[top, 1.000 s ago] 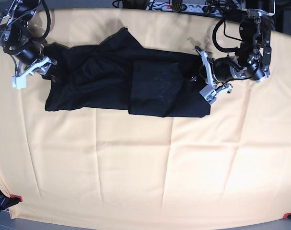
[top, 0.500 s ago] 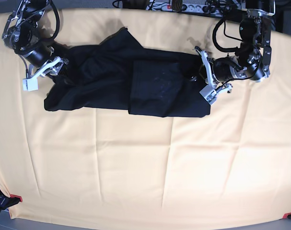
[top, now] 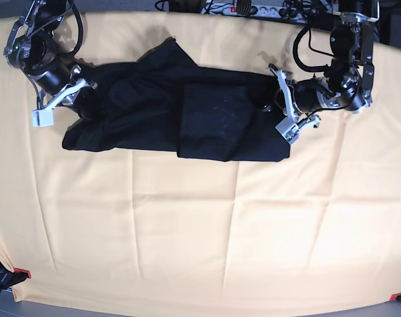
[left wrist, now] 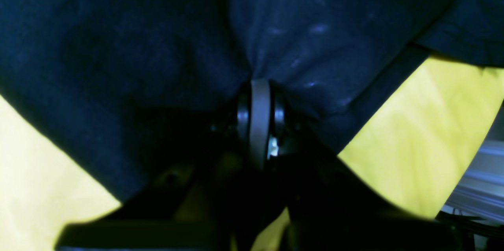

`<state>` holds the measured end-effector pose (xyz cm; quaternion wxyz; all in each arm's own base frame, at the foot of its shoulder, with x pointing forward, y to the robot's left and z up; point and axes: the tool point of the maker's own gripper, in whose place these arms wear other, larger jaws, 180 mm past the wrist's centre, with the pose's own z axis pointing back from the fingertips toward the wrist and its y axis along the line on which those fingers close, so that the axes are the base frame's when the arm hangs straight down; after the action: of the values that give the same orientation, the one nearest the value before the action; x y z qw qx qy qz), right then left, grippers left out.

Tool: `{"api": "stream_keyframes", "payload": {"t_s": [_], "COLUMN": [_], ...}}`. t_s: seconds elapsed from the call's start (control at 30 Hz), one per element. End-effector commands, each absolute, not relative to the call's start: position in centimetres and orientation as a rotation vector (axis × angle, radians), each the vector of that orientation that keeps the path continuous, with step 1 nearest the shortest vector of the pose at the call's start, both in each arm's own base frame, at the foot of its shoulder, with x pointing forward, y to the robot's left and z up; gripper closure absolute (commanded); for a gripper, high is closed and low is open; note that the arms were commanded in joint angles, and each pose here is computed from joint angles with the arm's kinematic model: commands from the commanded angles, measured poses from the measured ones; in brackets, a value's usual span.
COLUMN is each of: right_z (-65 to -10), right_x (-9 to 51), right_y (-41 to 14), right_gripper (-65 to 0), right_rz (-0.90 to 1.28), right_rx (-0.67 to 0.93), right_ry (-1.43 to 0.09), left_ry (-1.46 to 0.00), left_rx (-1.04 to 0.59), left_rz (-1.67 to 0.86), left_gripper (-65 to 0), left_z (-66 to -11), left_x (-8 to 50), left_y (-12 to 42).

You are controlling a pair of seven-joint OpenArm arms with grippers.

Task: Fold the T-shirt properly
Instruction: 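Grasp the other strip end with the right gripper and lift it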

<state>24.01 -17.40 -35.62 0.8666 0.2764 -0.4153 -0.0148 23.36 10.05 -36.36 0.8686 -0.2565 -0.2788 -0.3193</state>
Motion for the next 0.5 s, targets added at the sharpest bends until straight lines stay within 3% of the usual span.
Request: {"api": "stream_keyframes", "payload": {"t_s": [0.0, 0.27, 0.47], "right_z": [-33.9, -33.3, -32.7], "right_x": [25.0, 25.6, 25.8], "right_y": [-17.3, -17.5, -20.4], "right_gripper": [0.0, 0.0, 0.0], "right_rz": [-0.012, 0.010, 0.005], "right_rx": [0.603, 0.598, 0.524], "right_ry": [-0.940, -0.960, -0.971], "left_ry": [-0.573, -0.652, -0.757], "left_rx": [-0.502, -0.429, -0.353], "left_rz": [-0.680, -0.538, -0.426], "left_gripper": [0.0, 0.0, 0.0], "left_z": [-36.2, -33.7, -30.9], "left_x": [23.7, 28.0, 30.6], "left_y": [10.8, 13.0, 17.4]}}
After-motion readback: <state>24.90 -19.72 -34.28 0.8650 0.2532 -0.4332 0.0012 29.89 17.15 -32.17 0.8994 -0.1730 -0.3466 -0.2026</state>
